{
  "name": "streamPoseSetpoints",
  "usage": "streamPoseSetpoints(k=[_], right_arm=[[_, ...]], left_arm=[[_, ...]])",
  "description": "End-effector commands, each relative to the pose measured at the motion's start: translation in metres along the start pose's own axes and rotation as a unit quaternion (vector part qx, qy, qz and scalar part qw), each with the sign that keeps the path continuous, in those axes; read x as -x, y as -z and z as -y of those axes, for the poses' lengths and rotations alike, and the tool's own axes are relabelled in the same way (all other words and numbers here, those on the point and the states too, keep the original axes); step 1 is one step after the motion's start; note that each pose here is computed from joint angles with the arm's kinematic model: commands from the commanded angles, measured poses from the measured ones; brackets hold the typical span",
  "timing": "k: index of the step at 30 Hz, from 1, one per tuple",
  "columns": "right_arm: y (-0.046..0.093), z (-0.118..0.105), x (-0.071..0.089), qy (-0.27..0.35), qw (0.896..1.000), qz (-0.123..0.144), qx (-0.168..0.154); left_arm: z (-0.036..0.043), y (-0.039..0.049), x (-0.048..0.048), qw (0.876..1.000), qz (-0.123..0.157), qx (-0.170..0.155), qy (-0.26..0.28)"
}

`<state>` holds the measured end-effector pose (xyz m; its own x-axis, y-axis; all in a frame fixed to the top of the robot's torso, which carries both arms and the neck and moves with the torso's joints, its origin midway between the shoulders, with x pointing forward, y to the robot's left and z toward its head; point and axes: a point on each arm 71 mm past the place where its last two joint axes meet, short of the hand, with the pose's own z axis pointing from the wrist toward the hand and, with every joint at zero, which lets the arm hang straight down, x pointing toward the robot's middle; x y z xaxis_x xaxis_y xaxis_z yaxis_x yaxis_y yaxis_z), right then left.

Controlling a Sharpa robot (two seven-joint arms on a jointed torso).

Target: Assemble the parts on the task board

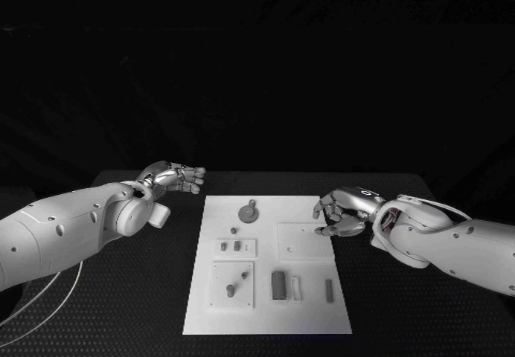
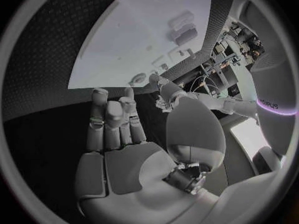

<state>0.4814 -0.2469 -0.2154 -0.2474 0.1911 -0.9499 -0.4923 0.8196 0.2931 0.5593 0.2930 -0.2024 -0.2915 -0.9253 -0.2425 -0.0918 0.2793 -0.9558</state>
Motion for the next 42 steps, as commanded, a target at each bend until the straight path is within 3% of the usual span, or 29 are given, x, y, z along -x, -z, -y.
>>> streamPoseSetpoints(k=[1, 7, 12, 15, 24, 28, 35, 40, 42], right_arm=[[0.006, -0.003, -0.008, 0.003, 0.999, -0.038, -0.011], [0.020, -0.007, -0.018, -0.019, 0.996, -0.072, -0.051], [0.032, -0.005, -0.026, -0.038, 0.988, -0.117, -0.095], [0.038, -0.007, -0.030, -0.038, 0.983, -0.143, -0.111], [0.047, -0.013, -0.038, -0.043, 0.970, -0.187, -0.147], [0.054, -0.009, -0.047, -0.085, 0.945, -0.247, -0.195], [0.058, -0.009, -0.053, -0.115, 0.926, -0.275, -0.229], [0.060, -0.017, -0.060, -0.133, 0.906, -0.321, -0.241], [0.060, -0.017, -0.061, -0.137, 0.901, -0.327, -0.248]], left_arm=[[0.0021, -0.0001, -0.0009, 1.000, -0.001, -0.007, 0.001], [0.0024, -0.0001, -0.0019, 1.000, -0.002, -0.007, 0.001], [0.0027, -0.0009, -0.0035, 1.000, -0.005, -0.007, 0.001], [0.0027, -0.0011, -0.0037, 1.000, -0.005, -0.007, 0.001], [0.0027, -0.0017, -0.0049, 1.000, -0.007, -0.006, 0.001], [0.0026, -0.0017, -0.0045, 1.000, -0.006, -0.006, 0.001], [0.0025, -0.0015, -0.0044, 1.000, -0.006, -0.006, 0.001], [0.0026, -0.0013, -0.0045, 1.000, -0.007, -0.006, 0.001], [0.0025, -0.0012, -0.0042, 1.000, -0.006, -0.005, 0.001]])
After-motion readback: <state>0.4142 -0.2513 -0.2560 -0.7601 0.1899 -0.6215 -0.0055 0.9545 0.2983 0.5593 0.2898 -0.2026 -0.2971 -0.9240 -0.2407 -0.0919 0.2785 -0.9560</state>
